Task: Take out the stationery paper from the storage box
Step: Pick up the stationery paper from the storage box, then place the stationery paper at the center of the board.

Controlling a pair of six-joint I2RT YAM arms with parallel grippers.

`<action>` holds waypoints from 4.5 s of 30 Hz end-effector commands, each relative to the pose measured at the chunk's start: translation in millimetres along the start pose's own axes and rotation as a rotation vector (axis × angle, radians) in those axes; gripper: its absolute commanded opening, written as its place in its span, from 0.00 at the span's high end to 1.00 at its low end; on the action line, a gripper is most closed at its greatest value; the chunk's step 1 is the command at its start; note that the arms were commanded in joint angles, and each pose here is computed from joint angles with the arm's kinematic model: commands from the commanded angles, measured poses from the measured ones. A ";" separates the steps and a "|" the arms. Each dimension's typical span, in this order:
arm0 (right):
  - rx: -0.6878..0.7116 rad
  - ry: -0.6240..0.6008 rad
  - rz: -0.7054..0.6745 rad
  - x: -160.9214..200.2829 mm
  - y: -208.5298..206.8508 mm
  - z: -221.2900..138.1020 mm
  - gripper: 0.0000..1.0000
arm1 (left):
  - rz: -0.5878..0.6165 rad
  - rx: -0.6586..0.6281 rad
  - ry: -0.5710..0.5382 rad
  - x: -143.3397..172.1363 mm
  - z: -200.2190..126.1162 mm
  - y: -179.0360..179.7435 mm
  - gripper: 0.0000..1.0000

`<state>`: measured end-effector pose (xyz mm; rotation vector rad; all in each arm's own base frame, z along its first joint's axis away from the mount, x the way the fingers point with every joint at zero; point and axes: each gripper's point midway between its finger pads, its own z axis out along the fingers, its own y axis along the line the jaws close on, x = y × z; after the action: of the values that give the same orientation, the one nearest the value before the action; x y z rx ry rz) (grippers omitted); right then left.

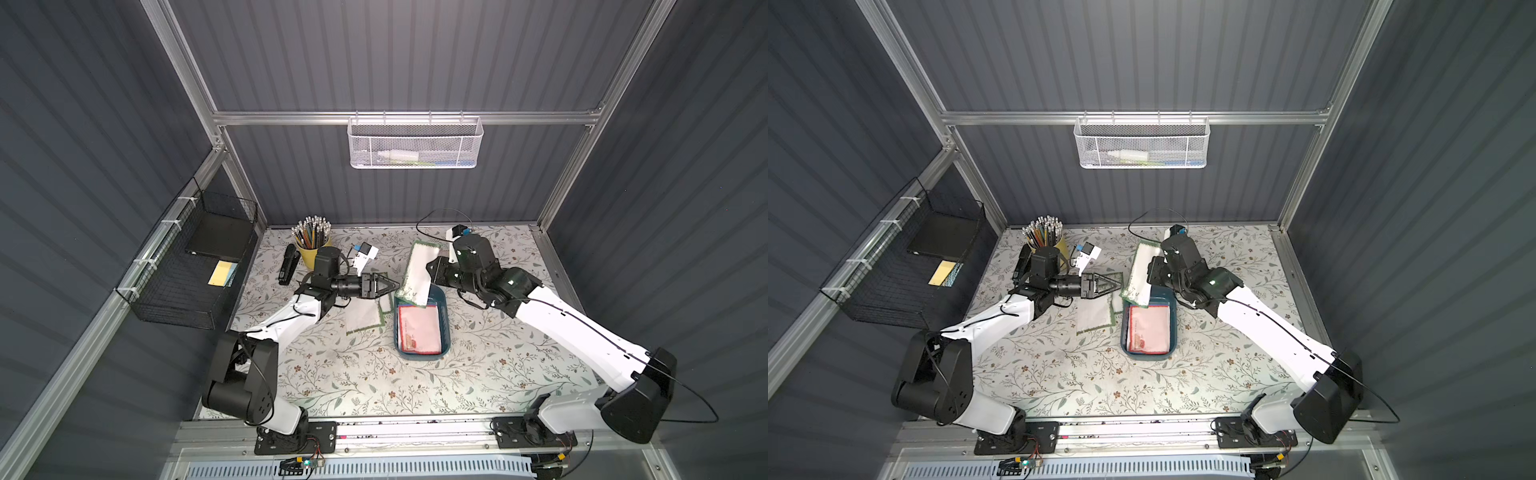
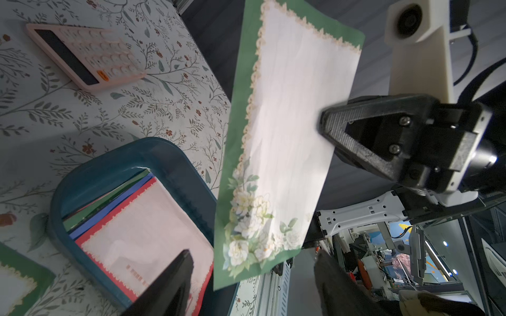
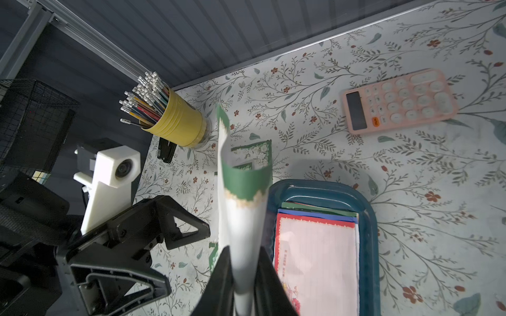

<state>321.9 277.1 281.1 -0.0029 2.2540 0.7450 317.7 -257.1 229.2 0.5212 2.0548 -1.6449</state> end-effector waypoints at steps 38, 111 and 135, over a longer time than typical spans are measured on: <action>-0.064 0.097 0.009 21.7 9.3 20.5 0.83 | 0.108 0.089 -0.018 -15.2 16.0 -11.9 0.43; 0.458 0.426 -0.043 135.8 -100.9 98.4 0.55 | -0.480 -0.596 -0.050 95.8 -86.6 123.7 0.93; 0.588 0.523 -0.069 167.4 -131.3 111.5 0.43 | -0.446 -1.021 -0.163 67.6 -147.1 144.1 0.20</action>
<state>303.6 269.6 44.9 0.0053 2.8737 0.1133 312.3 -96.3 73.2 -0.3954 2.6954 -0.6871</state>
